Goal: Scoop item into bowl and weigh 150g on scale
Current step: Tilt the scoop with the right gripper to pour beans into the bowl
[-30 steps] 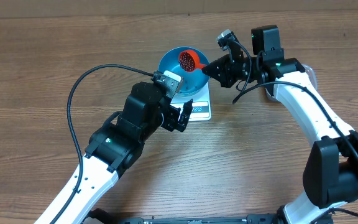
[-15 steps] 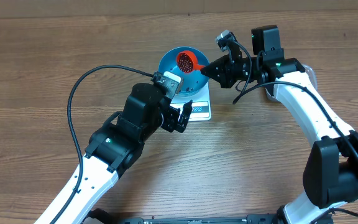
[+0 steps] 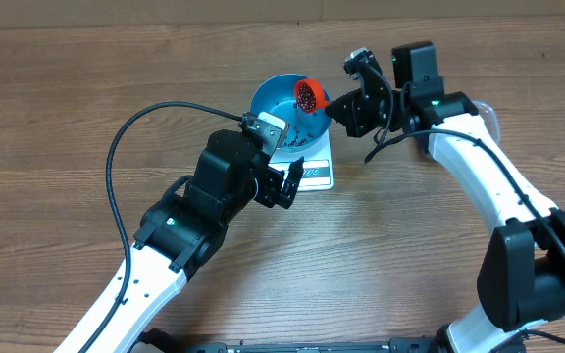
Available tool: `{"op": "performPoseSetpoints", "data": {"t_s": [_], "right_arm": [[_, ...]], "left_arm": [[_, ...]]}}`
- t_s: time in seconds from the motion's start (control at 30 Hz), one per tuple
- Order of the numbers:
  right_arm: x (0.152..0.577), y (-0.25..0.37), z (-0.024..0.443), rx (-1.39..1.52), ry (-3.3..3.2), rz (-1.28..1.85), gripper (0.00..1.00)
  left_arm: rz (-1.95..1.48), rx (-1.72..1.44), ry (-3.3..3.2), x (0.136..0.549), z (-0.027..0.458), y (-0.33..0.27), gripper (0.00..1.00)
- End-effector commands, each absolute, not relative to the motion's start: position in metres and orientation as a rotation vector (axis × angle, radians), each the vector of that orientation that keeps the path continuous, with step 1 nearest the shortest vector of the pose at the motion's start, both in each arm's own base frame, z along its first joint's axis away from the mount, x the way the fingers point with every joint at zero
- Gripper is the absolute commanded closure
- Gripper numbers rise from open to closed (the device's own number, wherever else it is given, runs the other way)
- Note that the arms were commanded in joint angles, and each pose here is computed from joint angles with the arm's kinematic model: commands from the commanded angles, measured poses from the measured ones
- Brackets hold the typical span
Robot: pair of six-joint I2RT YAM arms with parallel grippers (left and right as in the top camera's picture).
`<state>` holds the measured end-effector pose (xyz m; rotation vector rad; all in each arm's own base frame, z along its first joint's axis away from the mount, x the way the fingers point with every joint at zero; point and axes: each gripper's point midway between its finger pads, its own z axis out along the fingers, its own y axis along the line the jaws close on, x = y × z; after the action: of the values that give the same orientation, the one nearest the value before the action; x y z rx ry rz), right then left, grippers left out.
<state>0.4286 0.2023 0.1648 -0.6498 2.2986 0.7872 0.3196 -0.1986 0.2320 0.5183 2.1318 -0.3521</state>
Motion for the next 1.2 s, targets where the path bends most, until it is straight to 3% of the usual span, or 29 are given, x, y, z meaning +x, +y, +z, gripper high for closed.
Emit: {"op": "performPoseSetpoints", "data": {"t_s": [0.0, 0.47, 1.17], "right_arm": [[0.431, 0.209, 0.202, -0.682, 2.219, 0.610, 0.96], [0.428, 0.221, 0.196, -0.737, 2.221, 0.255, 0.96], [0.420, 0.218, 0.218, -0.714, 2.192, 0.264, 0.96]], "left_arm": [[-0.373, 0.502, 2.125, 0.318, 0.235, -0.198, 0.00], [-0.373, 0.502, 2.127, 0.318, 0.235, -0.198, 0.01], [-0.362, 0.513, 2.168, 0.312, 0.226, -0.195, 0.00]]}}
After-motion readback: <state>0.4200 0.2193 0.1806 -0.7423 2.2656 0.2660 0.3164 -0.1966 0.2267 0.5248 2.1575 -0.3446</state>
